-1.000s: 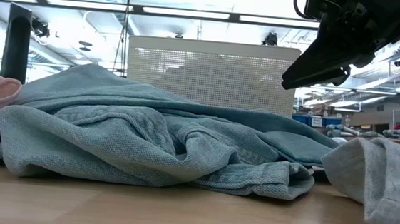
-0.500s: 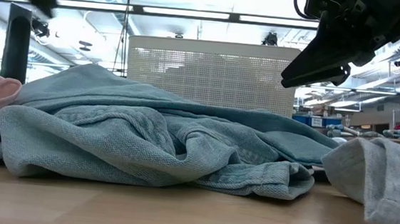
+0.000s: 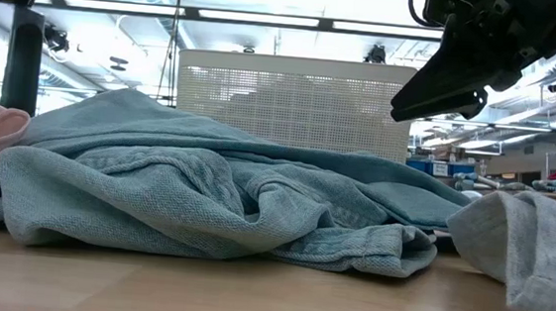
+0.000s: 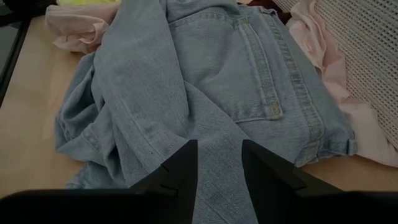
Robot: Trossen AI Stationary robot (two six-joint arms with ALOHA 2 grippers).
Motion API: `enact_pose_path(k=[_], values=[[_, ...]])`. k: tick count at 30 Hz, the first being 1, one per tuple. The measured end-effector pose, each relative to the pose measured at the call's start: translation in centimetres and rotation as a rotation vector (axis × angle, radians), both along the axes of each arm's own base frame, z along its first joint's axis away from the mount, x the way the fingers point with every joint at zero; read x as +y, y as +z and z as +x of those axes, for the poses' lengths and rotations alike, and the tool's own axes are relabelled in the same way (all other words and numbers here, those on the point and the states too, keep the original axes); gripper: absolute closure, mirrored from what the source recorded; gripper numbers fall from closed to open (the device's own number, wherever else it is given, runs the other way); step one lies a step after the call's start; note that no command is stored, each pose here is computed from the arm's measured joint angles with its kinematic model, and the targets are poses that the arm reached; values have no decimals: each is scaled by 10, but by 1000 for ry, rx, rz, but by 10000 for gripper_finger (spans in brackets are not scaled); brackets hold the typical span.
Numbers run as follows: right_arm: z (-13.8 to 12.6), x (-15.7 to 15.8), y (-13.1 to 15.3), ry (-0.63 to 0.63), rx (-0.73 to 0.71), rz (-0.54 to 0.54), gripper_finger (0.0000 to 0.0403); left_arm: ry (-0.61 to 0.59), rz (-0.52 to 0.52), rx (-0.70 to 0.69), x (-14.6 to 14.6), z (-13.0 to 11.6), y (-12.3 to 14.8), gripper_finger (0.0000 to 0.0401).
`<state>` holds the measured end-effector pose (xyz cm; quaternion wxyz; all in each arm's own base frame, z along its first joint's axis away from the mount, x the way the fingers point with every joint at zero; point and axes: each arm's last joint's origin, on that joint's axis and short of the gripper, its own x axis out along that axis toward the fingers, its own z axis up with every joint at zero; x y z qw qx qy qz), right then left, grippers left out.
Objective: Sort clothes
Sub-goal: Put the yellow cloth into the white laundry bin
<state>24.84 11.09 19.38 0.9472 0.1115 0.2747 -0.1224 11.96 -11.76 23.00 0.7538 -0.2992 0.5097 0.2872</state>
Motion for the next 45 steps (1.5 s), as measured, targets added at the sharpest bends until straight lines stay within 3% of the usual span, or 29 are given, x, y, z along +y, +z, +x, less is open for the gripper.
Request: enact_pose_path(k=[10, 12, 16, 21, 34, 45], values=[[1, 0, 1, -1, -12, 8, 277, -4, -171, 91, 2, -9, -68, 247], [1, 0, 1, -1, -12, 8, 277, -6, -189, 87, 2, -10, -72, 275], [1, 0, 1, -1, -12, 8, 277, -18, -215, 89, -1, -8, -65, 376], [1, 0, 1, -1, -12, 8, 277, -47, -236, 57, -9, 0, -34, 396], [1, 0, 1, -5, -13, 13, 277, -99, -42, -200, 0, 3, 109, 400], [1, 0, 1, -5, -13, 13, 277, -131, 119, -437, 25, -2, 180, 401]])
